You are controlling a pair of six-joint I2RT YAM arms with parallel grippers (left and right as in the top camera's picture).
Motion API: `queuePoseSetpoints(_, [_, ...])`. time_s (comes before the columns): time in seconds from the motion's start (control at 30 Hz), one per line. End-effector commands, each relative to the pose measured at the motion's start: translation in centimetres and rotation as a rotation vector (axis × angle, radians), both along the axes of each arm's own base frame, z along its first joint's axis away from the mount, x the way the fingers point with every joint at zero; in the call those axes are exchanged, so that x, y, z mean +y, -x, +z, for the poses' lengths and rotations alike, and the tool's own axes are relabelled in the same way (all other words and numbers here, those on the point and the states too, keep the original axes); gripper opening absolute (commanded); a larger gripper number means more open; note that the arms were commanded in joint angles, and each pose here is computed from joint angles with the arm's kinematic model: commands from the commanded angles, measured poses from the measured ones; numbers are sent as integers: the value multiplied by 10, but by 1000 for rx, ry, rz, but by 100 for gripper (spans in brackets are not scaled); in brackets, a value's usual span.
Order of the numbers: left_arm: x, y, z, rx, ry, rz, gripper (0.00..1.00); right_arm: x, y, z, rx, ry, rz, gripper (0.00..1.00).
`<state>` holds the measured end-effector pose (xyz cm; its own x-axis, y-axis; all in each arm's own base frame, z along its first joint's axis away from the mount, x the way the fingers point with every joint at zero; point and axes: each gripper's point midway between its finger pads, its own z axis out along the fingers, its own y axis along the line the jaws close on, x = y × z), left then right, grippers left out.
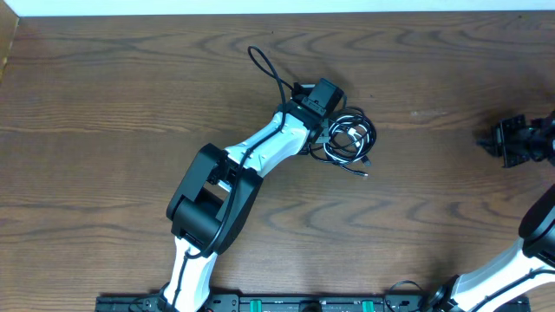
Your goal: Untangle cables
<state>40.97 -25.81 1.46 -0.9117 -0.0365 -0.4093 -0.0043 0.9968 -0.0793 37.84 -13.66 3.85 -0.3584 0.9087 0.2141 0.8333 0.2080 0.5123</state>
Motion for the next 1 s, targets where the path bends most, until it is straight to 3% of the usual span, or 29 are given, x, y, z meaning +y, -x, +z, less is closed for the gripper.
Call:
queuePoseSetpoints(0.0, [2, -2, 9, -26, -10, -1, 8, 35, -12, 23, -104, -60, 135, 55])
queuePoseSetpoints(0.1, [2, -2, 9, -27, -9, -1, 8, 72, -17, 30, -166, -88, 291, 68])
queuePoseSetpoints(0.27, [1, 0, 7, -12, -4, -6, 7, 150, -23, 45, -303, -141, 587, 76])
queuePoseSetpoints(0.57, [-5, 4, 5, 54, 90, -25, 8, 254, -23, 52, -469, -143, 918, 65])
queuePoseSetpoints(0.8, [-4, 3, 6, 148, 243, -28, 8, 298, -19, 39, -533, -178, 957, 61])
queuePoseSetpoints(0.97, [-3, 3, 7, 180, 299, -30, 8, 325, -11, 54, -739, -276, 1047, 59])
